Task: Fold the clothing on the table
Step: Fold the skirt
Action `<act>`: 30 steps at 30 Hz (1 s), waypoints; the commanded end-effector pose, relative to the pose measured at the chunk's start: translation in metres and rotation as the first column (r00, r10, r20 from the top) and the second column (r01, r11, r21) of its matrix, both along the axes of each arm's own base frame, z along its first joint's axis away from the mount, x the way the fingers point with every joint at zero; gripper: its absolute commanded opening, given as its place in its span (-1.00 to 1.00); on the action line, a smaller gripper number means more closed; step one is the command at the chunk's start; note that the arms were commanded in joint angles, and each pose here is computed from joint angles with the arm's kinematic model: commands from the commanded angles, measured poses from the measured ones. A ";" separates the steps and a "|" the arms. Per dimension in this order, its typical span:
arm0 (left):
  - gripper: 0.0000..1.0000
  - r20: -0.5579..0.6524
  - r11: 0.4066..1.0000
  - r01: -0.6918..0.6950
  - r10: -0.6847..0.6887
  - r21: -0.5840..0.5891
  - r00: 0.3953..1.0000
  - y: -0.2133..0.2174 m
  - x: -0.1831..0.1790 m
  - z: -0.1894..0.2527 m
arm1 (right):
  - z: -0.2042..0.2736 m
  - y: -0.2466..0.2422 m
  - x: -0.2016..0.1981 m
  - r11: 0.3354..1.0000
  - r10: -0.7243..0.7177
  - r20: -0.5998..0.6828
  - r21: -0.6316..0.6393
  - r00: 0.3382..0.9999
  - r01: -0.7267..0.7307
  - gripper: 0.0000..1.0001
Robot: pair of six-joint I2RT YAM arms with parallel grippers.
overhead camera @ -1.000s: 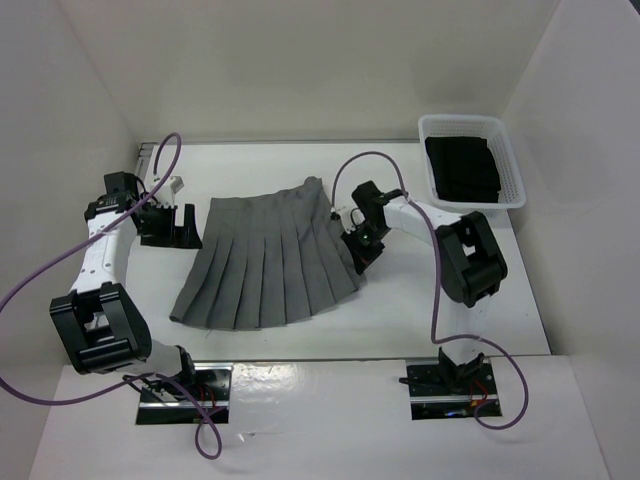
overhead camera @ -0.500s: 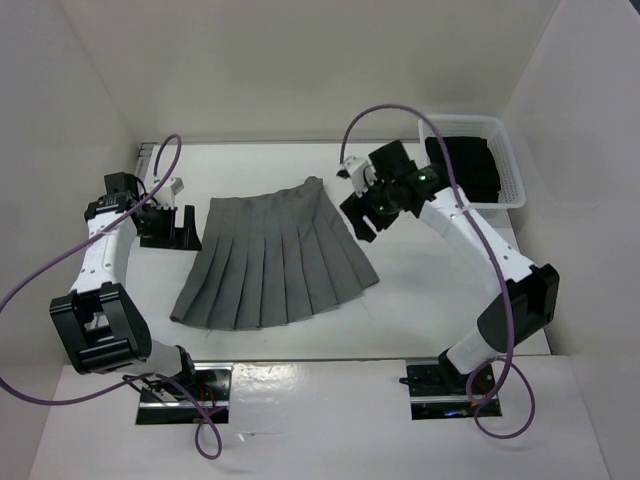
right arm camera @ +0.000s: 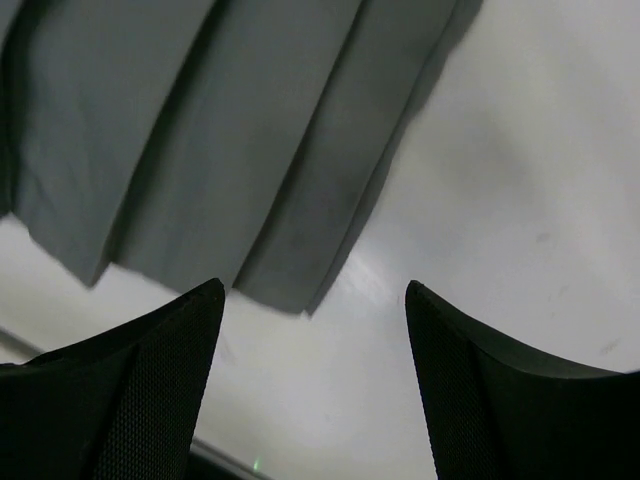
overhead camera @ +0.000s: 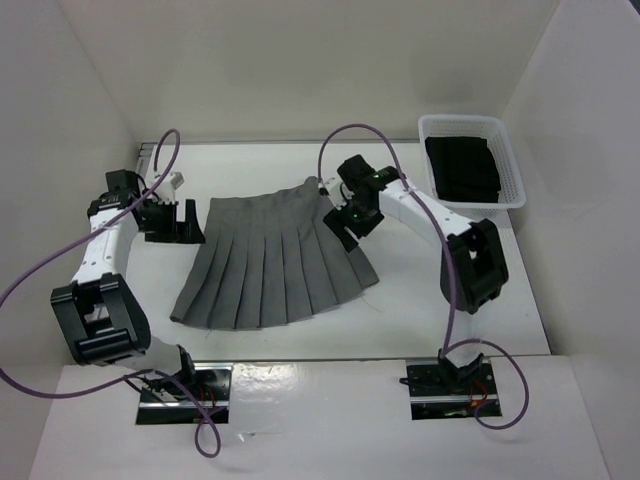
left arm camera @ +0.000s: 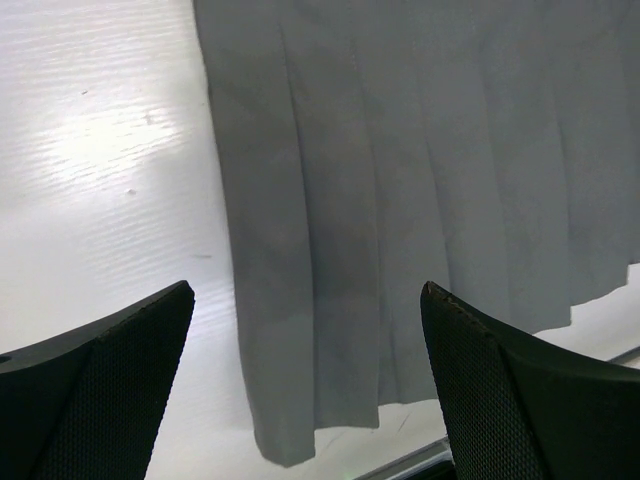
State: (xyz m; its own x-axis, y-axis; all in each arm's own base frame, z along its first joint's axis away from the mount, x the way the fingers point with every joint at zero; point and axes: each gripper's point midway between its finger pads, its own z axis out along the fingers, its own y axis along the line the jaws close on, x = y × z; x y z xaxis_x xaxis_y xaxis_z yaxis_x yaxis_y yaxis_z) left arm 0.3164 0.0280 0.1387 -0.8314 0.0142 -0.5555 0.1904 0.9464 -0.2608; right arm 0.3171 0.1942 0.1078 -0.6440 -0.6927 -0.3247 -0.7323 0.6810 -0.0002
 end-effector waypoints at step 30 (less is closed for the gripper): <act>0.83 0.037 0.999 0.047 -0.047 0.012 0.998 0.023 0.186 -0.076 | -0.003 0.093 0.220 0.866 -0.074 0.079 0.499 0.994 0.025 0.55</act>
